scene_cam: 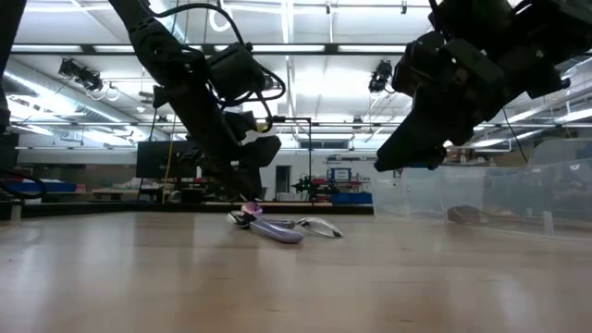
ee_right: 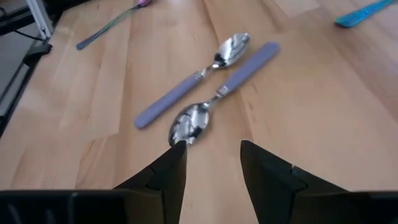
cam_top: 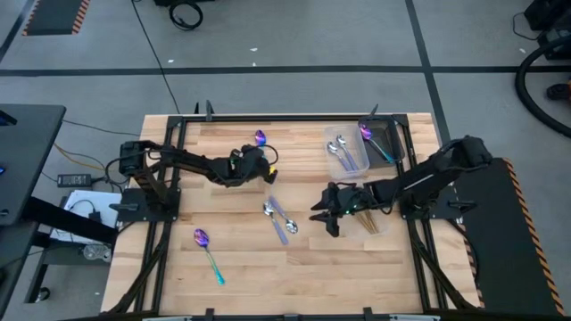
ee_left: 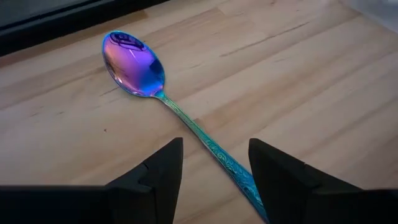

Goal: Sort silverware by color (type)
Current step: Put the blue spoon into the black bin

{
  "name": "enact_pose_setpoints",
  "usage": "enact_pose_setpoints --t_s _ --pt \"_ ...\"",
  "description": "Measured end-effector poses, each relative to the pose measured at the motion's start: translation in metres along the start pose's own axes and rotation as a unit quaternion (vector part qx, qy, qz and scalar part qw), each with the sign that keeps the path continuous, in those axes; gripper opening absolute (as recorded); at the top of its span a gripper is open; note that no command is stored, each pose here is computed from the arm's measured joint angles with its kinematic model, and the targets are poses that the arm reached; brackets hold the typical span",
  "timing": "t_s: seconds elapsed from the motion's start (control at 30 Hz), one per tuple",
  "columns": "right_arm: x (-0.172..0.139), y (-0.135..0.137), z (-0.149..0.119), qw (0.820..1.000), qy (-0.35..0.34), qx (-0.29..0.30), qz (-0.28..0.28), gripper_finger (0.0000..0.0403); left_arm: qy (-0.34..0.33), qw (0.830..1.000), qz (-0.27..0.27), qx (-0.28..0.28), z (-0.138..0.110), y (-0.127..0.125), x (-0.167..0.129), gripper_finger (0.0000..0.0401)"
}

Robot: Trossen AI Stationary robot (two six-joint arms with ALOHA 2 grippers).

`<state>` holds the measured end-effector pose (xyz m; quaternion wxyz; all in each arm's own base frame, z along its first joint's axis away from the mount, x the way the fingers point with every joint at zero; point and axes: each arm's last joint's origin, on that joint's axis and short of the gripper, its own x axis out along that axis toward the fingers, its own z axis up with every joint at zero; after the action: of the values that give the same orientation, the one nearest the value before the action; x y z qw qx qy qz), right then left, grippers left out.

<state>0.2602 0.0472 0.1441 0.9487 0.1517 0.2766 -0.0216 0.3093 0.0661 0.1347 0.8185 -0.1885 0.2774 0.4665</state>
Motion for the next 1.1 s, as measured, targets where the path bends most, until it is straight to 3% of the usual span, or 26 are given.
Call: enact_pose_setpoints --t_s 0.3,0.5,0.77,1.1 --pt "0.009 0.011 -0.003 0.999 -0.032 -0.021 0.036 0.016 -0.005 1.0 0.017 0.008 0.007 0.009 0.009 0.0202" --pt "0.008 0.016 -0.004 0.998 -0.033 -0.034 0.043 0.016 0.029 0.999 -0.007 0.014 0.007 0.014 0.018 0.0219" --pt "0.007 0.023 -0.007 0.997 -0.03 -0.05 0.054 0.016 0.08 0.996 -0.01 0.03 -0.002 0.023 0.035 0.0204" --pt "0.006 0.027 -0.01 0.996 -0.025 -0.056 0.06 0.016 0.157 0.985 0.001 0.065 -0.013 0.028 0.028 0.018"
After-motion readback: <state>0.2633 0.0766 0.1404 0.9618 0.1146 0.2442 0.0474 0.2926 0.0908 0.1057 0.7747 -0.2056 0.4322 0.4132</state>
